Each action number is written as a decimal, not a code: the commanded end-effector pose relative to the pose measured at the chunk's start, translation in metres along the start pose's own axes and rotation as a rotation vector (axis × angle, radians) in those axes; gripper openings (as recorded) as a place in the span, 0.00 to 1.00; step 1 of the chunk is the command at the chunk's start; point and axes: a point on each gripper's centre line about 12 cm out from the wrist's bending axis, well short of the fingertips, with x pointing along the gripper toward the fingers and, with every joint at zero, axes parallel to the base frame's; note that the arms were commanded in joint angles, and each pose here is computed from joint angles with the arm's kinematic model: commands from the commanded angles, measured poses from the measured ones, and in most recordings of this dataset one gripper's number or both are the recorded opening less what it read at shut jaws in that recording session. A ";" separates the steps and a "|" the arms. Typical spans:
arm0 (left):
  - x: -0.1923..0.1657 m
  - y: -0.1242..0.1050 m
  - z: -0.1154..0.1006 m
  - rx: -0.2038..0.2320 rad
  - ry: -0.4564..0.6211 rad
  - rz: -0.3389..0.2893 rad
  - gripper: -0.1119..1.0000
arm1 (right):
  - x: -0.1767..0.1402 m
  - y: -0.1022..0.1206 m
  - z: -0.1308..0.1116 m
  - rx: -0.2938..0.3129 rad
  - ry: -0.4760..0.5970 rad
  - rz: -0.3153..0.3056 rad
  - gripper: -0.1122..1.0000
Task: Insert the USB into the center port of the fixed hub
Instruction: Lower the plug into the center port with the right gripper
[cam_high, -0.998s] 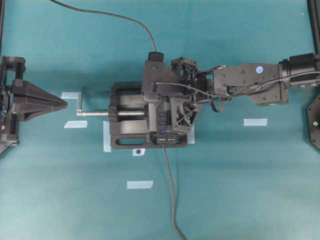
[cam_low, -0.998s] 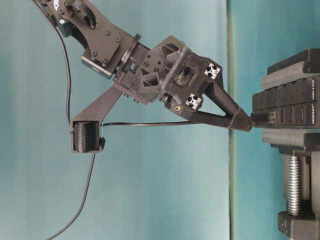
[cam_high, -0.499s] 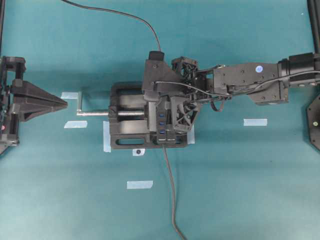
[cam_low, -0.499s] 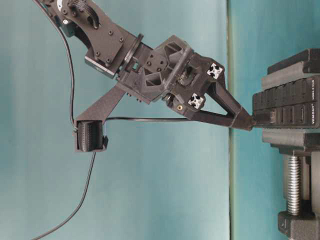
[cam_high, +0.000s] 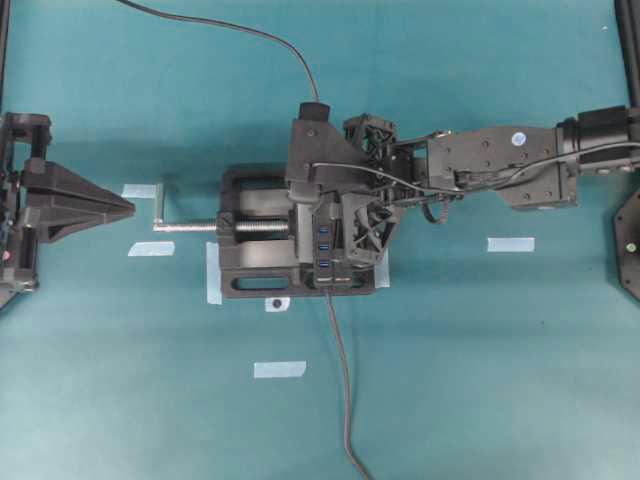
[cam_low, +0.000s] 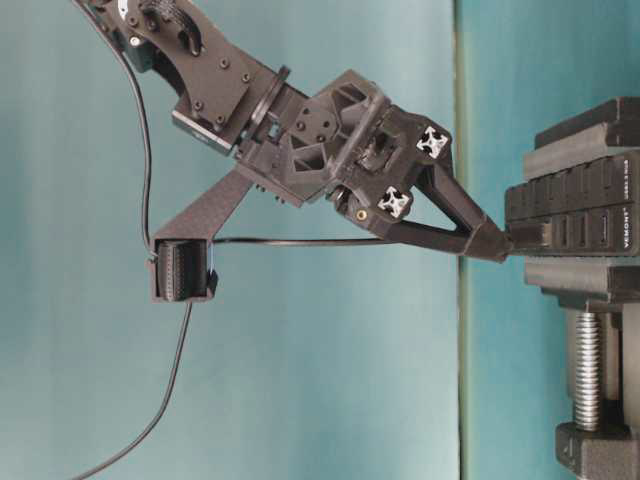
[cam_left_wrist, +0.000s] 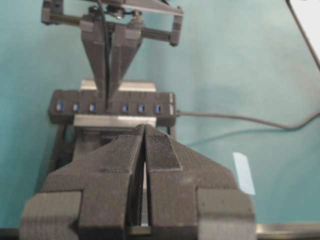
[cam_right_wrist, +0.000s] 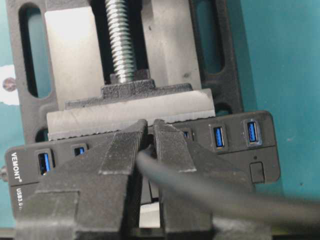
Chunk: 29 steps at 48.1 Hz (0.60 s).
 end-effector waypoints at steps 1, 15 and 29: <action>0.001 0.000 0.004 -0.002 -0.011 0.003 0.10 | 0.001 0.000 0.000 0.018 0.005 0.000 0.17; 0.001 0.001 0.004 -0.001 -0.011 0.004 0.10 | 0.004 0.000 -0.005 0.032 0.021 0.006 0.17; 0.000 0.001 0.004 -0.001 -0.012 0.006 0.10 | 0.006 0.000 -0.014 0.036 0.049 0.005 0.17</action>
